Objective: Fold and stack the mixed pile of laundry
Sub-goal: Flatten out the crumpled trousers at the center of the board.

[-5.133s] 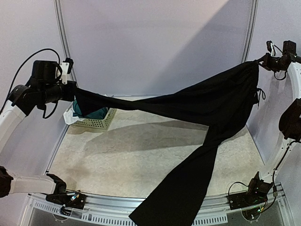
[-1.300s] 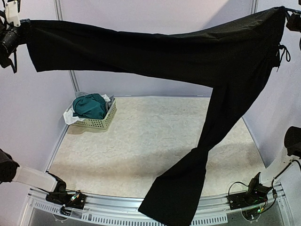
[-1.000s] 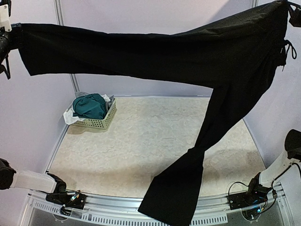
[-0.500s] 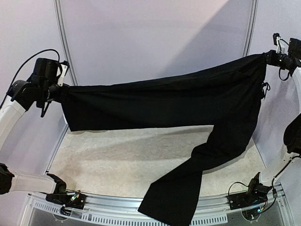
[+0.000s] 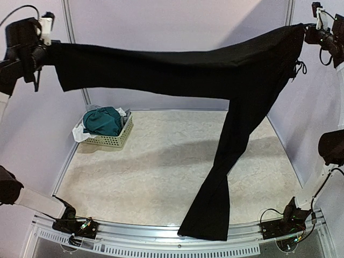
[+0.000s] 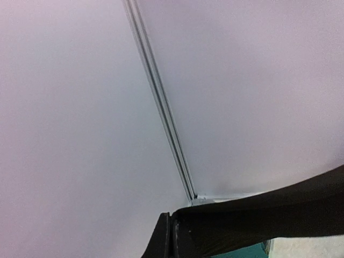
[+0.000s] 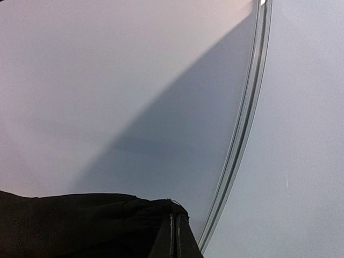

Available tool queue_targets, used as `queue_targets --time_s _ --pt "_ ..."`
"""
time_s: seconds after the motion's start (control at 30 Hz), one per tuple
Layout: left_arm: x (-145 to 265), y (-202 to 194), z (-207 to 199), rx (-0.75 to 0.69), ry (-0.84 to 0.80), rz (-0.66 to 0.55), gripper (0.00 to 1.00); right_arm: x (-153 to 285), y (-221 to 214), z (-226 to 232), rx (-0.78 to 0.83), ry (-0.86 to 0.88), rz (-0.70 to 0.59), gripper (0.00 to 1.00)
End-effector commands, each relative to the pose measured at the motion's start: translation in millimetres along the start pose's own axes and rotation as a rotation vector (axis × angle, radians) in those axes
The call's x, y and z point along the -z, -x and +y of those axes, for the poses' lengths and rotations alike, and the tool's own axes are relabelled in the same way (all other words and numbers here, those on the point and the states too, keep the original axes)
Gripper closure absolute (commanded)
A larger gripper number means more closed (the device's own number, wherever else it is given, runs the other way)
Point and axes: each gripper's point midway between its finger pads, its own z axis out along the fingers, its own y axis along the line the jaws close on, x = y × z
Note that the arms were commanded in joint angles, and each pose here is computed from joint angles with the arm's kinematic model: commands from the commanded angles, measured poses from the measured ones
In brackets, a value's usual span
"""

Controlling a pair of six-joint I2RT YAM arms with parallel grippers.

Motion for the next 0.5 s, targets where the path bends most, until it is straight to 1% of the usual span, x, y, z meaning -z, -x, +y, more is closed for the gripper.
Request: queue_targets --time_s 0.0,0.07,0.17,0.23,0.3,0.47 --pt "53.2 37.7 71.9 0.104 0.143 -0.151 1.0 55.2 67.3 12.2 0.041 -0.021 -0.163 1.0" --pt "67.3 43.9 85.6 0.132 0.155 -0.194 1.0 75.0 82.9 18.4 0.056 -0.022 -0.209 1.0" --pt "71.8 43.3 88.2 0.134 0.152 -0.207 1.0 86.1 84.8 21.6 0.065 -0.028 -0.22 1.0" --pt "61.2 32.9 74.9 0.102 0.131 -0.172 1.0 77.0 69.0 18.9 0.052 -0.029 -0.179 1.0" --pt "48.8 16.3 56.4 0.077 0.091 -0.125 1.0 60.9 43.0 15.2 0.031 -0.023 -0.11 1.0" --pt "26.5 -45.0 11.2 0.025 -0.019 0.022 1.0 28.9 -20.1 7.0 0.013 -0.021 0.051 1.0"
